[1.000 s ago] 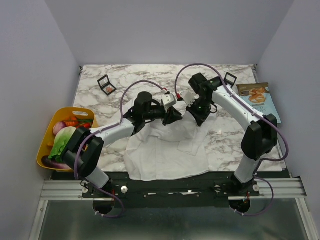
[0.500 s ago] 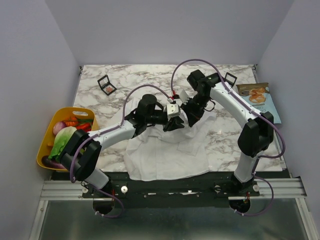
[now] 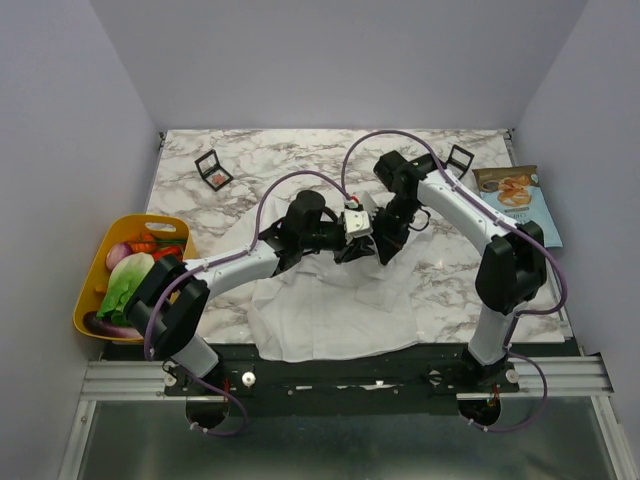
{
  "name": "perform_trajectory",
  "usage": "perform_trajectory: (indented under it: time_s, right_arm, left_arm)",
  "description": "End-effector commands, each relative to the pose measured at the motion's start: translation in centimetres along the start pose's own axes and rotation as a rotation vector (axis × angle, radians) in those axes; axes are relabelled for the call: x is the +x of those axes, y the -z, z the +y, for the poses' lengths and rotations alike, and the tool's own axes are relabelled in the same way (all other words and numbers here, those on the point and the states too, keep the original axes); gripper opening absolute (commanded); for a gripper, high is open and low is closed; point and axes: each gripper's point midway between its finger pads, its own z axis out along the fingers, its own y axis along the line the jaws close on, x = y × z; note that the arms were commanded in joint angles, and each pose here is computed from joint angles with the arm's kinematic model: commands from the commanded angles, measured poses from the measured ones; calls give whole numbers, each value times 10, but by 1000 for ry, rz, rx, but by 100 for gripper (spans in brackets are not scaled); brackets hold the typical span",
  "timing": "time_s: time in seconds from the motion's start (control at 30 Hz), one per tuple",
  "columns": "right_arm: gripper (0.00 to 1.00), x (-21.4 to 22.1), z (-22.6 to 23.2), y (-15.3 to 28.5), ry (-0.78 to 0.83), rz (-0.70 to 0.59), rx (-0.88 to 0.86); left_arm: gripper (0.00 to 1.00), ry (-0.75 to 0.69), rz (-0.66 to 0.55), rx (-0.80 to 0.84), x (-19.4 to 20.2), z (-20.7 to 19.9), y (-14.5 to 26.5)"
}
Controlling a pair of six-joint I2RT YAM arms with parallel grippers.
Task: Remove the brooch from the garment
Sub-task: Remove the brooch from the clothes.
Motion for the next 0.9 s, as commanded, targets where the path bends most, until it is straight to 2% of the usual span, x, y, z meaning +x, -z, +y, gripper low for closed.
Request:
perform_trajectory:
  time_s: [0.0,0.37,0.6,0.87]
  right_arm:
    - [1,36,38,10,-54,124,-126]
    - [1,28,51,15,-5,56,-174]
    - [1,28,57,17,22,30,-191]
    - [1,35,57,12,22,50,-199]
  left_arm:
    - [37,-52,17,-77,3,16,1]
    - [41,-4,13,160,14,-23,-6]
    - [40,13,26,175,20,-25,-9]
    - [40,66,-49,187,7,-22,-3]
